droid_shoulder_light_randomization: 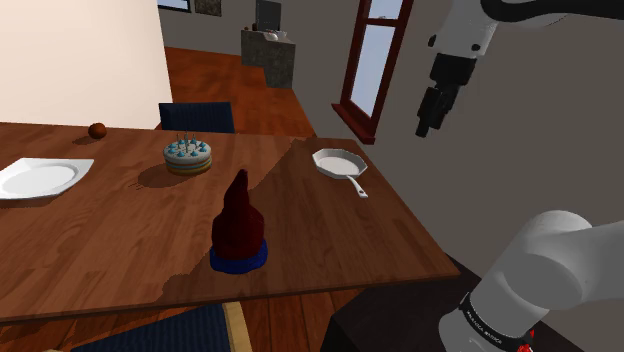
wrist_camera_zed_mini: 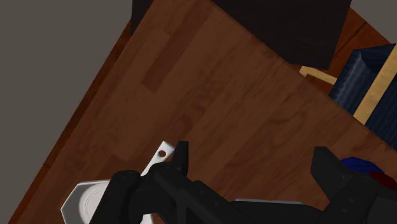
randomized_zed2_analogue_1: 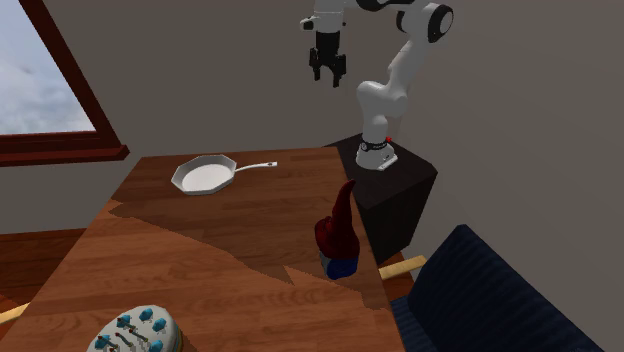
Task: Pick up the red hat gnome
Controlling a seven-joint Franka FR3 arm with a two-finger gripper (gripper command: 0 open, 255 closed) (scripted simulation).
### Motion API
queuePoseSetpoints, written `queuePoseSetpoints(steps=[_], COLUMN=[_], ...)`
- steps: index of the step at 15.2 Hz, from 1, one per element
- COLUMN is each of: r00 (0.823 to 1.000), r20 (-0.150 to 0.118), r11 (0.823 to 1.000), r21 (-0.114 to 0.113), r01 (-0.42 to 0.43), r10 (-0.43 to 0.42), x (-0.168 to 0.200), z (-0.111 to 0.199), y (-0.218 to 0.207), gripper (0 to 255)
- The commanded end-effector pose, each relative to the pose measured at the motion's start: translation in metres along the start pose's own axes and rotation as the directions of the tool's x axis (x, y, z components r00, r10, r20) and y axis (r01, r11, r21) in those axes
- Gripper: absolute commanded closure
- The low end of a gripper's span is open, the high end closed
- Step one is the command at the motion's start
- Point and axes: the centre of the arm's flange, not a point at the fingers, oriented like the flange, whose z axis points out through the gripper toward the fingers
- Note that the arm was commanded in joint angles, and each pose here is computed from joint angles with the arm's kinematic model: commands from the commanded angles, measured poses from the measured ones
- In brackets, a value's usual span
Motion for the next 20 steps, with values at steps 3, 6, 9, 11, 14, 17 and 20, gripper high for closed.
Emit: queuePoseSetpoints(steps=[3,6,9,11,14,17,20], r00=[0.999,0.995,0.987,0.98,0.966,0.949,0.928], r20=[0.033,0.082,0.132,0.165,0.215,0.265,0.314], r11=[1.0,0.998,0.994,0.991,0.984,0.977,0.967], r21=[0.013,0.032,0.048,0.058,0.071,0.082,0.092], r01=[-0.024,-0.06,-0.097,-0.122,-0.16,-0.199,-0.238], r10=[0.023,0.057,0.09,0.111,0.142,0.171,0.198], x=[0.017,0.043,0.07,0.089,0.117,0.146,0.175], z=[0.004,0.01,0.017,0.021,0.029,0.038,0.048], y=[-0.021,-0.052,-0.082,-0.102,-0.13,-0.158,-0.185], gripper=[0,0,0,0,0,0,0])
